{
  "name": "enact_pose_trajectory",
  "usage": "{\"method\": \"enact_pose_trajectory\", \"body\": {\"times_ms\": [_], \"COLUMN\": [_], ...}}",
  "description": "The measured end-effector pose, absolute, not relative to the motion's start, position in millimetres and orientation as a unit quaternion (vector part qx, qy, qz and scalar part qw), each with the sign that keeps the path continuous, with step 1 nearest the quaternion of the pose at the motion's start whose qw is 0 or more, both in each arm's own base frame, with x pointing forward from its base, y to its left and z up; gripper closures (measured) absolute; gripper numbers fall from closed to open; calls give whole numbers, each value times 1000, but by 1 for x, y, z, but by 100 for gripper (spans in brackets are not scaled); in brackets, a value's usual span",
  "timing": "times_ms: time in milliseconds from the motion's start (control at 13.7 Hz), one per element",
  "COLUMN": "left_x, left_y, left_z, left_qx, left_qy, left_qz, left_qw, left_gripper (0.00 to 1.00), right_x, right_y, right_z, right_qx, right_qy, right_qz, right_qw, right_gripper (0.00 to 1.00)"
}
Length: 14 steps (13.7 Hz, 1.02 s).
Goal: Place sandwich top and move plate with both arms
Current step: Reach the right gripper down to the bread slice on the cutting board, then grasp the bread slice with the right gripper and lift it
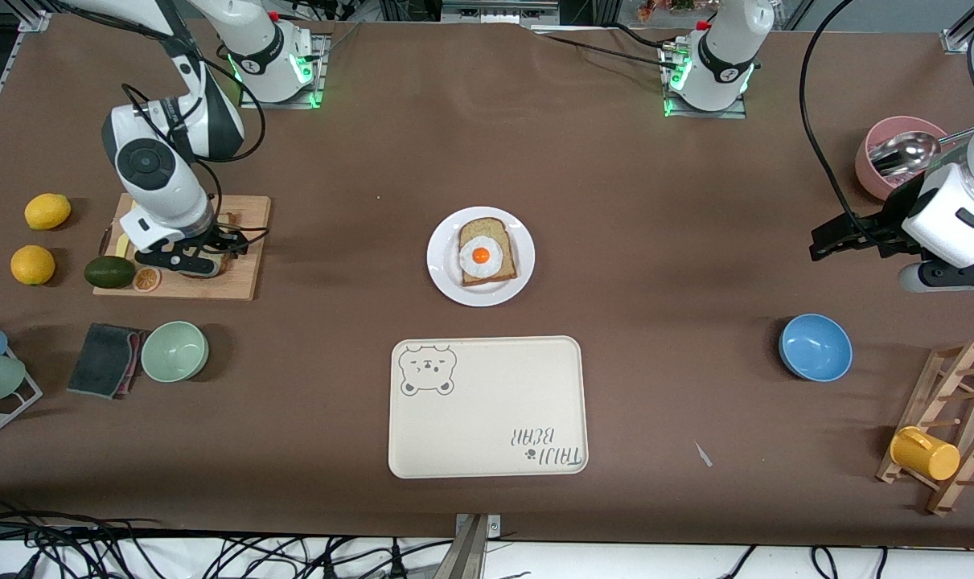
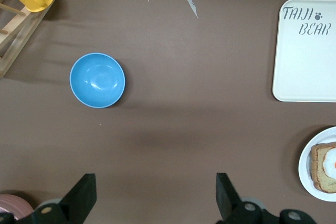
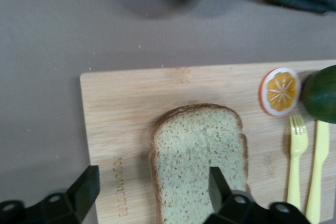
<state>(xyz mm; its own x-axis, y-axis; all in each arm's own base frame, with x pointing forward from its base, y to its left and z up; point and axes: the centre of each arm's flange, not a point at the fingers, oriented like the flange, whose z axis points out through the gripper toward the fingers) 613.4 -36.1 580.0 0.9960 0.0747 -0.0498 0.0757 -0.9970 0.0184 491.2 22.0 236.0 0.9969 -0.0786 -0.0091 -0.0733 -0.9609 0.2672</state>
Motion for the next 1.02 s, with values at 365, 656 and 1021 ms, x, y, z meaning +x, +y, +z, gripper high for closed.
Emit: {"method": "enact_pose_trajectory", "body": {"times_ms": [365, 656, 1021], "left_x": [613, 613, 614], "left_y": [-35, -35, -31], "left_z": [580, 580, 580], "left_qx": [999, 999, 999], "left_qy": [39, 39, 42], "left_qz": [-25, -25, -25], "left_qw": [10, 12, 12], "left_gripper": [0, 0, 0], "right_x": [488, 489, 491], "right_y": [7, -3, -1], "right_z": [205, 192, 195], "right_qx": [989, 989, 990], "right_qy": [-26, -27, -25], "right_qz": [-22, -17, -12], "right_qw": [146, 141, 141], "right_gripper": [17, 41, 72]}}
